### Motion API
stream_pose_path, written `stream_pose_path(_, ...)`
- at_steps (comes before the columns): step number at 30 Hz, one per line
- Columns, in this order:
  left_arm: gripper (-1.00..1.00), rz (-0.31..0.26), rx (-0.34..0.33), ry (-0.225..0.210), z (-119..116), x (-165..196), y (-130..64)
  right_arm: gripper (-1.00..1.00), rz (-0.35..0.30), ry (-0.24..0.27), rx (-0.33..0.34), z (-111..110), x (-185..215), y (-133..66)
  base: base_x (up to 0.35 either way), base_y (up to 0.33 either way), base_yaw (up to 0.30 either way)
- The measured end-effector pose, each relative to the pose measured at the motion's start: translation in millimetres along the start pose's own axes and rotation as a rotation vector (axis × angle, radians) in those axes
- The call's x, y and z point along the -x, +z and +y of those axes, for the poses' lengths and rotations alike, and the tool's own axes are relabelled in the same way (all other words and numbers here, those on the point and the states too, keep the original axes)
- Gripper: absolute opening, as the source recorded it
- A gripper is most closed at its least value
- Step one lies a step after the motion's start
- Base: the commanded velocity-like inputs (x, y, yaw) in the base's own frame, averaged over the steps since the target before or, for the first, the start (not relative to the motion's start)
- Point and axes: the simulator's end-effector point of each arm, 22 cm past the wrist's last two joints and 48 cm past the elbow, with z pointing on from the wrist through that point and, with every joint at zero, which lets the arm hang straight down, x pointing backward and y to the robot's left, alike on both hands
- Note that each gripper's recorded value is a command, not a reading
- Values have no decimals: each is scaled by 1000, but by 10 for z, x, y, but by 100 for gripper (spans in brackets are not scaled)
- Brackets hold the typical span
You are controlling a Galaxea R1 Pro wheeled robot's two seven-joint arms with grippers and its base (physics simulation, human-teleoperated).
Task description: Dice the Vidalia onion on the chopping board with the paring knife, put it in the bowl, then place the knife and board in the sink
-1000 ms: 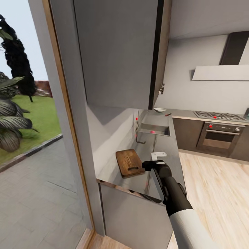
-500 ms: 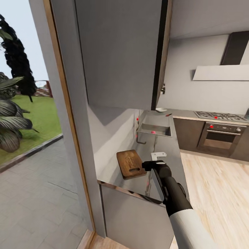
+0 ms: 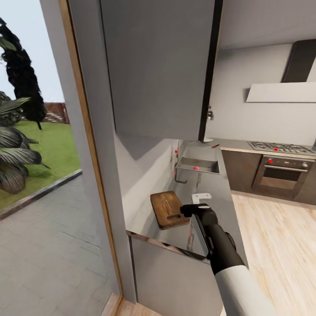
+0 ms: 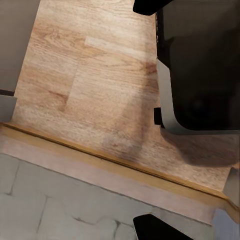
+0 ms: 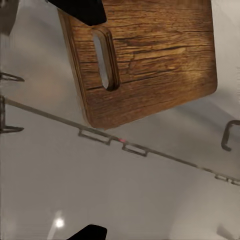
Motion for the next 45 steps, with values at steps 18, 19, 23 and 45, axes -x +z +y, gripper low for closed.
stream_pose_path(18,100,1,0,0,0,-1,1,100,0,0,0,0,-1,3,39,33,0)
stream_pose_path(19,100,1,0,0,0,-1,1,100,0,0,0,0,-1,3,4,4,0)
stream_pose_path(23,100,1,0,0,0,-1,1,100,0,0,0,0,-1,3,2,2,0)
stream_pose_path(45,100,5,0,0,0,-20,-2,100,1,0,-1,-2,-1,4,103,26,0)
